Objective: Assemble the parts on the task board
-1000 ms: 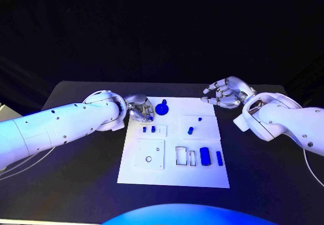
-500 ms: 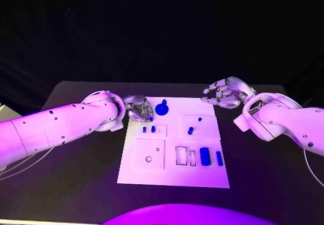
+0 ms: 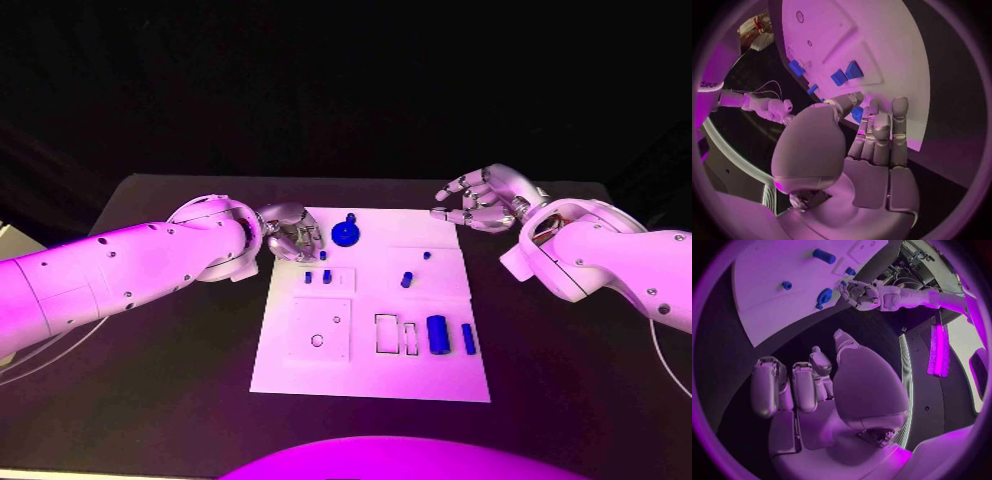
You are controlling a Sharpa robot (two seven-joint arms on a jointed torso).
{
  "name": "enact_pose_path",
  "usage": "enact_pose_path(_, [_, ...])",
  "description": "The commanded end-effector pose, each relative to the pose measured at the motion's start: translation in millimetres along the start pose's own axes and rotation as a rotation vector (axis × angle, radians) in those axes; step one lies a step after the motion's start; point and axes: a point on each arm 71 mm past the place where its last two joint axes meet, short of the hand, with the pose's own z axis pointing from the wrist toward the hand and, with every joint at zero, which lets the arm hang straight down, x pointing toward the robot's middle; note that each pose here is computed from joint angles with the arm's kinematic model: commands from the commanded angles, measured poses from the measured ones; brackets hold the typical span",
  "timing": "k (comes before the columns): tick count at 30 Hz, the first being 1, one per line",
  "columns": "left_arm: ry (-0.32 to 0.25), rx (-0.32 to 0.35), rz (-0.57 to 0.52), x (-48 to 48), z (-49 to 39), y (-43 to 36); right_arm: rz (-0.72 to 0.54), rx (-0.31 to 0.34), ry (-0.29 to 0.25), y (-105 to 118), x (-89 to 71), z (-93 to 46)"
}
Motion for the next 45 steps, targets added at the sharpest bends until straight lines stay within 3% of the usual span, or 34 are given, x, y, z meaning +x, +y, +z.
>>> enact_pose_path(1, [-0.009,0.006,-0.048,-2.3,-2.0,2.3,-0.021,0.001,0.022,-1.3,1.0,0.1])
enact_pose_path(4, [-0.033,0.017,-0.122,-6.7,-5.0,5.9,-0.064,-0.003,0.042,-2.2,1.6,0.3])
enact_pose_path(10, [-0.077,0.045,-0.381,-16.7,-17.0,15.7,-0.162,-0.014,0.106,-4.2,4.5,0.5])
enact_pose_path(15, [-0.143,0.132,-0.636,-26.5,-27.8,18.5,-0.288,-0.035,0.141,-4.4,7.4,0.6])
enact_pose_path(18, [-0.197,0.207,-0.808,-32.5,-34.6,17.9,-0.426,-0.058,0.159,-2.1,13.3,-1.3])
enact_pose_path(21, [-0.231,0.257,-0.898,-36.2,-39.3,17.1,-0.520,-0.073,0.172,0.1,19.2,-2.7])
enact_pose_path(30, [-0.259,0.329,-0.978,-38.3,-46.2,11.6,-0.650,-0.097,0.177,1.0,36.1,-3.9])
enact_pose_path(45, [-0.240,0.388,-1.006,-36.6,-47.4,1.6,-0.703,-0.121,0.152,-0.7,58.7,0.4])
